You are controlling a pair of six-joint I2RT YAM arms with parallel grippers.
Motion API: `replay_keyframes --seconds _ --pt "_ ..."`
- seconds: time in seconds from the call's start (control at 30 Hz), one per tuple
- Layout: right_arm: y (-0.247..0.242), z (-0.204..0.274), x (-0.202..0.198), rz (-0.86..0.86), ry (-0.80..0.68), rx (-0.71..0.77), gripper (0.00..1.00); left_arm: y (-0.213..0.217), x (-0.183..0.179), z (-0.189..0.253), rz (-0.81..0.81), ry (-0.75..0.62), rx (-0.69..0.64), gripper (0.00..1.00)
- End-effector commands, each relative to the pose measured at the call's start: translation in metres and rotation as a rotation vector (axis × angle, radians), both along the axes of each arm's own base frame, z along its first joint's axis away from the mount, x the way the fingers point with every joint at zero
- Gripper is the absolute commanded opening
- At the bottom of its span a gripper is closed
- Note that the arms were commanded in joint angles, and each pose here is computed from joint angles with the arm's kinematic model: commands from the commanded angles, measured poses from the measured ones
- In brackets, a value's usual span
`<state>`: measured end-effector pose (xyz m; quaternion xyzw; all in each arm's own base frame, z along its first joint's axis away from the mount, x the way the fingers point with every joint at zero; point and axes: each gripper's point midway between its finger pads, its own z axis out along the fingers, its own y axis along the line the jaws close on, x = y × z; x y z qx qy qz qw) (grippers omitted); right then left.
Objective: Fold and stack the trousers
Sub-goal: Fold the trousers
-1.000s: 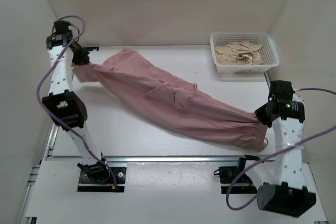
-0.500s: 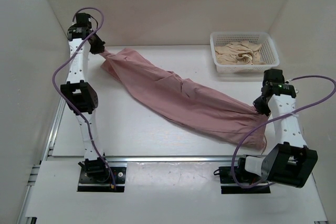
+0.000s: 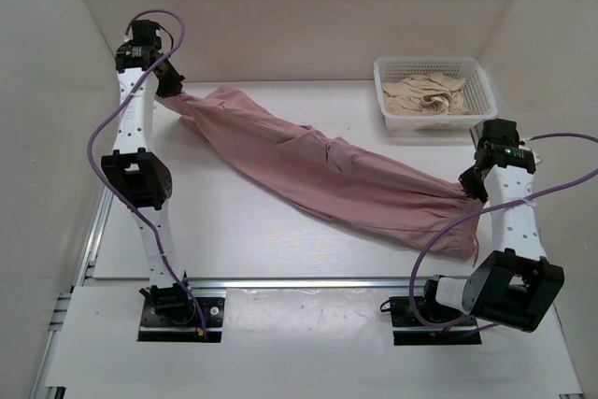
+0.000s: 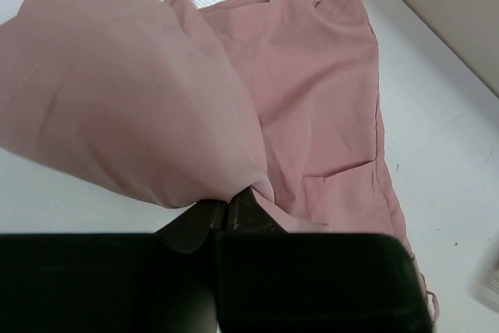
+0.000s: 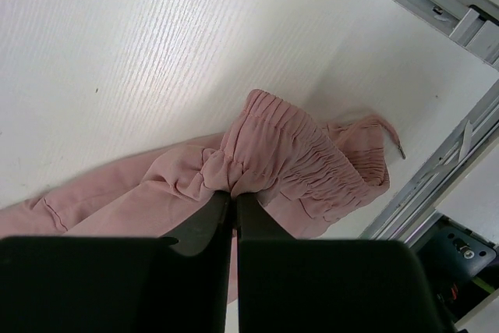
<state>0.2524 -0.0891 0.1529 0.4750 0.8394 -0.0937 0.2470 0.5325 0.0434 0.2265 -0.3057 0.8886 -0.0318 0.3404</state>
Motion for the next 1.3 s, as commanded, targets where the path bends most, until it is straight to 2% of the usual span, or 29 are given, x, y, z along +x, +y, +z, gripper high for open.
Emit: replay_keyframes --seconds 0.0,0.17,0.4,0.47,0.53,0.6,0.63,0.67,0.7,0.73,0.77,0.8,0.83,0.87,0.9,0.93,0.97,1.0,1.03,1.07,1.13,1.17,1.2,1.23,1.27 --pt "-0.034 0.015 -0.017 -0.063 0.03 -0.156 0.0 0.061 -0.023 0.081 0.145 -0.156 0.219 0.1" --pt "-0.033 0.013 -0.022 -0.063 0.03 -0.156 0.0 0.057 -0.017 0.065 0.095 -0.117 0.213 0.1" --pt "-0.04 0.018 -0.02 -0.082 0.028 -0.175 0.0 0.059 0.005 0.004 0.05 -0.004 0.216 0.1" --pt "-0.041 0.014 -0.016 -0.088 0.045 -0.167 0.0 0.055 0.019 0.009 0.024 -0.042 0.201 0.1" --pt "-0.042 0.01 -0.011 -0.086 0.064 -0.162 0.0 0.05 0.038 -0.007 -0.002 -0.058 0.174 0.1" --pt "-0.045 0.015 0.002 -0.096 0.033 -0.166 0.0 0.042 0.057 -0.003 -0.042 -0.125 0.137 0.1" --pt "-0.048 0.009 0.011 -0.096 0.031 -0.166 0.0 0.039 0.075 -0.008 -0.046 -0.174 0.117 0.19" --pt "-0.05 0.005 0.018 -0.096 0.027 -0.167 0.0 0.035 0.085 -0.01 -0.057 -0.204 0.093 0.4" --pt "-0.054 0.005 0.024 -0.103 0.021 -0.181 0.05 0.021 0.097 -0.001 -0.081 -0.263 0.048 0.61" --pt "-0.061 0.003 0.033 -0.139 0.024 -0.178 0.08 0.017 0.107 -0.008 -0.093 -0.285 0.022 0.67" --pt "-0.062 0.005 0.038 -0.14 0.019 -0.179 0.09 0.013 0.114 -0.001 -0.102 -0.322 0.004 0.67" --pt "-0.063 0.007 0.043 -0.151 0.01 -0.175 0.11 -0.001 0.119 0.026 -0.135 -0.396 0.002 0.68" --pt "-0.064 0.01 0.045 -0.152 -0.001 -0.178 0.17 -0.004 0.12 0.028 -0.131 -0.404 0.012 0.82" --pt "-0.064 0.011 0.045 -0.152 -0.001 -0.178 0.37 -0.006 0.115 0.055 -0.129 -0.447 0.042 0.99" --pt "-0.064 0.011 0.045 -0.152 -0.001 -0.178 0.4 -0.001 0.114 0.072 -0.119 -0.485 0.073 0.99" --pt "-0.062 0.013 0.045 -0.132 -0.006 -0.172 0.4 -0.003 0.108 0.073 -0.123 -0.466 0.104 0.99" --pt "-0.06 0.015 0.045 -0.117 -0.012 -0.168 0.43 -0.004 0.098 0.098 -0.127 -0.502 0.117 0.99" --pt "-0.056 0.013 0.044 -0.092 -0.001 -0.152 0.53 -0.004 0.092 0.106 -0.127 -0.508 0.118 0.99" --pt "-0.047 0.008 0.045 -0.04 0.007 -0.11 0.61 0.002 0.087 0.095 -0.117 -0.47 0.115 0.99" --pt "-0.043 0.003 0.043 -0.028 0.021 -0.086 0.65 0.009 0.076 0.109 -0.105 -0.481 0.119 0.99" --pt "-0.036 -0.005 0.035 -0.015 0.052 -0.053 0.67 0.011 0.065 0.099 -0.128 -0.439 0.12 0.95" --pt "-0.03 -0.008 0.027 -0.006 0.067 -0.049 0.67 0.01 0.057 0.07 -0.137 -0.354 0.112 0.87" --pt "-0.028 -0.008 0.024 -0.002 0.062 -0.042 0.67 0.007 0.049 0.065 -0.149 -0.328 0.097 0.78" --pt "-0.023 -0.002 0.02 0.017 0.032 -0.032 0.67 0.005 0.042 0.038 -0.165 -0.25 0.084 0.58" --pt "-0.017 -0.006 0.015 0.026 0.033 -0.013 0.67 0.004 0.034 0.028 -0.166 -0.211 0.076 0.53"
